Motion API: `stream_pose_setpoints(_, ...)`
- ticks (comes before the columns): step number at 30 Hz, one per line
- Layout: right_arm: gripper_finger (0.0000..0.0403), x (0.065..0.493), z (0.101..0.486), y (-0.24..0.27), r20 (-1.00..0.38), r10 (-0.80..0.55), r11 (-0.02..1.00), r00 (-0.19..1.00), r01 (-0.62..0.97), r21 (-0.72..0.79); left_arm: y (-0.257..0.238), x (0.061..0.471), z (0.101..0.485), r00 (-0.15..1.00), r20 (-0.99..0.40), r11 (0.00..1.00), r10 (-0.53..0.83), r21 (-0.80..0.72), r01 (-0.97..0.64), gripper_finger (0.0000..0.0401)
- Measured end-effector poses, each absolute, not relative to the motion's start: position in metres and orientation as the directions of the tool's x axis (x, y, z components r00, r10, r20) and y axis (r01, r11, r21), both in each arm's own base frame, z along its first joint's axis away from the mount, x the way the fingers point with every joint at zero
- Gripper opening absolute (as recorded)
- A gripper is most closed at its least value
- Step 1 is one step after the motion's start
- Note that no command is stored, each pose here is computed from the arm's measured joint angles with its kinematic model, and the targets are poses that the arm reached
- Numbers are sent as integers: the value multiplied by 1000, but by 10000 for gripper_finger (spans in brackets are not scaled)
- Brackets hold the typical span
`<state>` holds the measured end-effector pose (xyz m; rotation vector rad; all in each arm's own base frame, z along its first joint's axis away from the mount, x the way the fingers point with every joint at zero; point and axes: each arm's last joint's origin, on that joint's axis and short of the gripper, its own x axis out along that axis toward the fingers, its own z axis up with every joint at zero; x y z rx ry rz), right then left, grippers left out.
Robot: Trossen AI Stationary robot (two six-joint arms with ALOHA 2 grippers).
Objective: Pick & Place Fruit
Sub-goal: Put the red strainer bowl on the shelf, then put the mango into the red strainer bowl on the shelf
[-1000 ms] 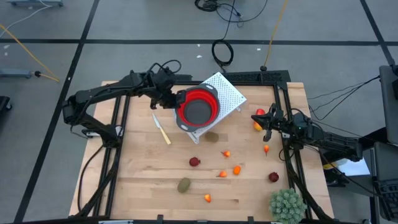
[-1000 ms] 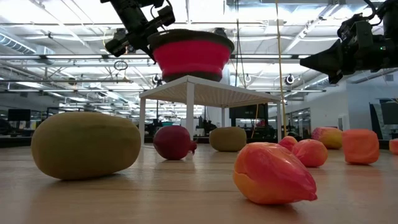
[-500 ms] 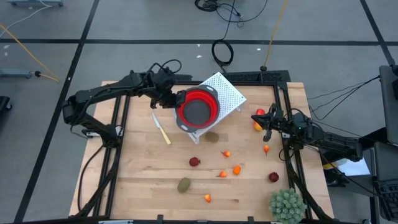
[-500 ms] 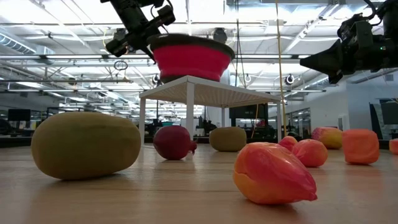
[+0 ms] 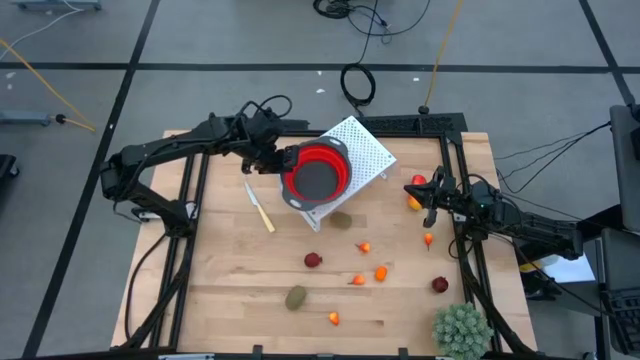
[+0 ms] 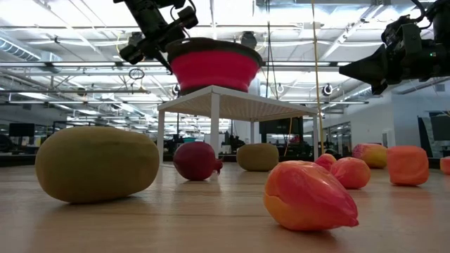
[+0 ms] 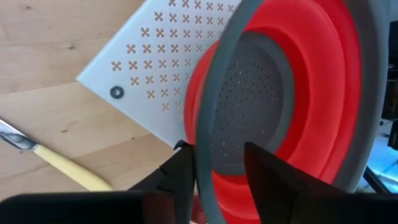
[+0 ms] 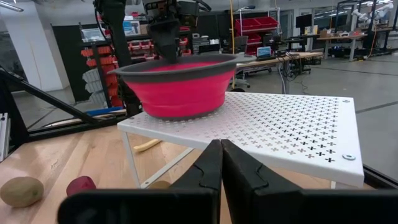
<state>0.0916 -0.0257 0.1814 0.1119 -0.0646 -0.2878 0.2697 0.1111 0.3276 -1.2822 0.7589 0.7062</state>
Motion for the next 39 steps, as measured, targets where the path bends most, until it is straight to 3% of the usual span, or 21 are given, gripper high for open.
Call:
stream_pose_setpoints(12,0,92,181,-26,48,-287,953,957,279,120,111,267,326,545,-837,164,40,-533,-830,212)
stream_pose_setpoints(23,0,92,181,-26,47,-286,953,957,279,119,117,256,337,591,-805,146,54,-579,-802,214)
stream_pose_setpoints(34,0,92,181,-26,45,-286,953,957,279,120,101,215,376,660,-723,100,205,-655,-749,214)
stream_pose_setpoints(39,0,92,181,-26,45,-286,953,957,280,120,83,202,387,663,-705,145,251,-650,-746,214)
